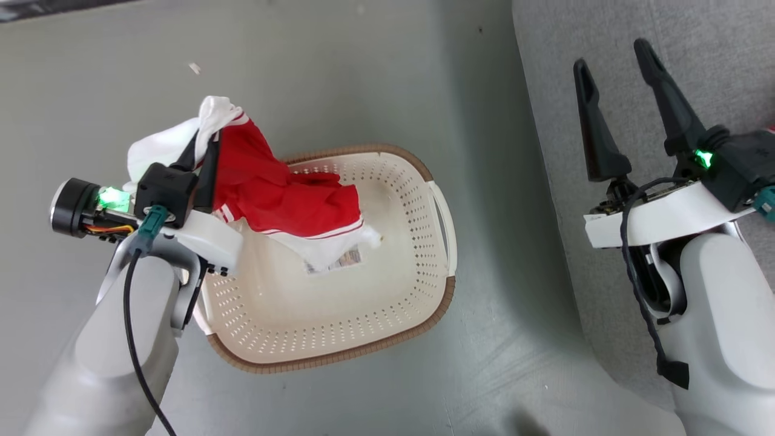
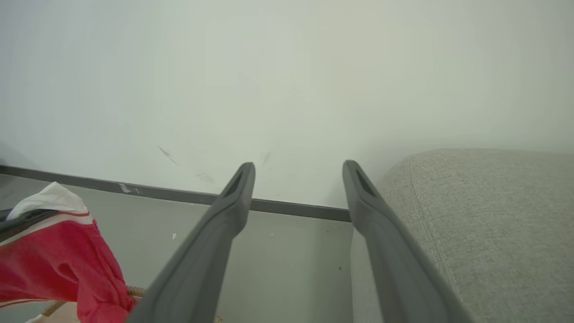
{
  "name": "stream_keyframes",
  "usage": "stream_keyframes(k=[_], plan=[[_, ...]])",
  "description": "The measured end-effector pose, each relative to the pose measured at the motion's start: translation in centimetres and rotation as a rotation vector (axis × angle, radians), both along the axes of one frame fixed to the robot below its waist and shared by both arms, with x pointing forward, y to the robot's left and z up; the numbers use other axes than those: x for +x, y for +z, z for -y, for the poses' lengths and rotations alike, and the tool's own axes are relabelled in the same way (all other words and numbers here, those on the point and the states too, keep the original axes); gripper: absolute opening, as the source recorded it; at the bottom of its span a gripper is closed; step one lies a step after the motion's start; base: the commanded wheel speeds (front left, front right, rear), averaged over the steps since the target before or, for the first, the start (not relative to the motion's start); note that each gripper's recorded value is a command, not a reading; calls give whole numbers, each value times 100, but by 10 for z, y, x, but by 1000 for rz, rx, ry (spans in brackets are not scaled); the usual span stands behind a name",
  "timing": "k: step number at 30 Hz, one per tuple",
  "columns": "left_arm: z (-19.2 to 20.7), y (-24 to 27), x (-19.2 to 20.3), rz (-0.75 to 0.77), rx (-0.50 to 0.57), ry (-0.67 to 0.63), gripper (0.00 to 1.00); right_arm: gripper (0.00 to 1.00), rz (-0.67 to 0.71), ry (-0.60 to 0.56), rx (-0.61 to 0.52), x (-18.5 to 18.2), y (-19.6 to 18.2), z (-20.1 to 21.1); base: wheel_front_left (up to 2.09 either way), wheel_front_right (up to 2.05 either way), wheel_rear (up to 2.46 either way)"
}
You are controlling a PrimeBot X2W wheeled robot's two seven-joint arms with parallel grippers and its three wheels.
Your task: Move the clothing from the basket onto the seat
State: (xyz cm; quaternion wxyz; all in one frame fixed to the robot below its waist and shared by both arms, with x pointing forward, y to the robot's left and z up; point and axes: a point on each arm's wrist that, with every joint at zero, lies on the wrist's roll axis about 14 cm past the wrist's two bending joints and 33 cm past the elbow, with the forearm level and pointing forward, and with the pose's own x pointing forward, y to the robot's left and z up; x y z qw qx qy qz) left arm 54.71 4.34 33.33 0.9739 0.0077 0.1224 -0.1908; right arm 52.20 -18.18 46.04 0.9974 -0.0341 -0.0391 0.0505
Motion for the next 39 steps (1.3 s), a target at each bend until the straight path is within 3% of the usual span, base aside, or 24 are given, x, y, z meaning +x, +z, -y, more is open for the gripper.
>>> stream_keyframes(k=[11,23,39], plan=[[-18,74,-1,155,-19,26,0,100,14,54,5,-17,21,-17,0,0,0],[-14,153,-15,292,-34,-43,0,100,13,129,-9,-46,37,-37,0,0,0],[27,246,-60,423,-19,-229,0,100,41,315,-70,-84,62,-82,0,0,0]])
